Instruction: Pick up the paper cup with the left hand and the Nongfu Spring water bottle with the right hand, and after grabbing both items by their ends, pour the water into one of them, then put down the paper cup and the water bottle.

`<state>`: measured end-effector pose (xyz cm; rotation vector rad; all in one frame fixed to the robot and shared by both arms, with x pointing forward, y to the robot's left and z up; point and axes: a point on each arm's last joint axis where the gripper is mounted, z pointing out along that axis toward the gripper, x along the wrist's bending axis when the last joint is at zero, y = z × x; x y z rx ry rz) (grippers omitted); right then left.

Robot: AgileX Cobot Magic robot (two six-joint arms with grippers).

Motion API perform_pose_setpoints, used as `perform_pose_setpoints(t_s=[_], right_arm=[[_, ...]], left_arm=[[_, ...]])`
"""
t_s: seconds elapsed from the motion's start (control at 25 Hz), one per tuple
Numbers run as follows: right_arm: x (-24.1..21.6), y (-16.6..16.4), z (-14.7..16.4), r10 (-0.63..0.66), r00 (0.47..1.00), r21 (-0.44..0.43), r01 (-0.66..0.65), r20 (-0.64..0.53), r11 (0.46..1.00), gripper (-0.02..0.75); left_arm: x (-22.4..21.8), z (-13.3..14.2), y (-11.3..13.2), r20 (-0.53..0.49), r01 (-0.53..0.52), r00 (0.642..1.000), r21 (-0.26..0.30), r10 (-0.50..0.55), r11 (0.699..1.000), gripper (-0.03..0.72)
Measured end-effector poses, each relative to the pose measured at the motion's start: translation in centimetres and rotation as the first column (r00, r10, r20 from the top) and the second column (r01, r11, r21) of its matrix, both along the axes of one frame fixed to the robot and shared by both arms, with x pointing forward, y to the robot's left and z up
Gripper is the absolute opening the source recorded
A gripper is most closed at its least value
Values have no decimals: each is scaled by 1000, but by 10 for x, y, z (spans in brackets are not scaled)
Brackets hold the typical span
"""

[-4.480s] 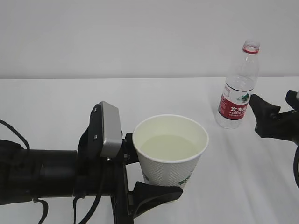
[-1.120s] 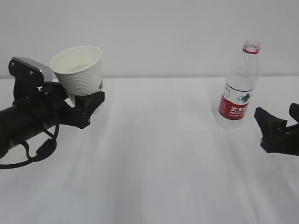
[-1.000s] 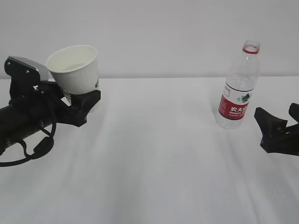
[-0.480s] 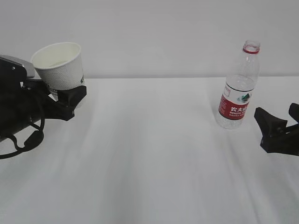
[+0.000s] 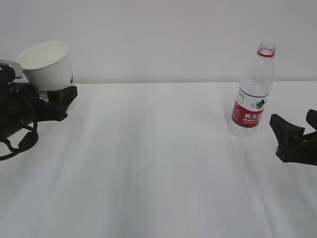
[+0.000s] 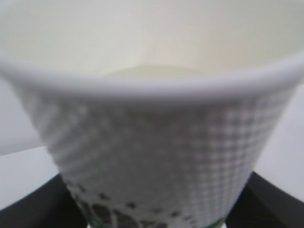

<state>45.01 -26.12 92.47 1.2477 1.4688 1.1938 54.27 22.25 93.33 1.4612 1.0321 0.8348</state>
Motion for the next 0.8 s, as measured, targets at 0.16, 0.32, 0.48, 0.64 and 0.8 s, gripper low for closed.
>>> perform_pose_setpoints(t_s=[0.16, 0.32, 0.48, 0.64, 0.8], right_arm=[[0, 0, 0, 0, 1000, 0, 0, 0, 1000, 593], [0, 0, 0, 0, 1000, 0, 0, 0, 1000, 593], [0, 0, 0, 0, 1000, 0, 0, 0, 1000, 593], [0, 0, 0, 0, 1000, 0, 0, 0, 1000, 593], [0, 0, 0, 0, 1000, 0, 0, 0, 1000, 593]], left_arm=[[2, 0, 7, -4, -50, 999, -17, 50, 999, 547], [3, 0, 11, -6, -85, 996, -27, 84, 996, 547], [4, 1, 14, -5, -117, 993, -28, 117, 993, 547], [4, 1, 16, 1, -131, 991, -15, 131, 991, 547], [5, -1, 16, 5, -134, 991, -2, 134, 991, 547]])
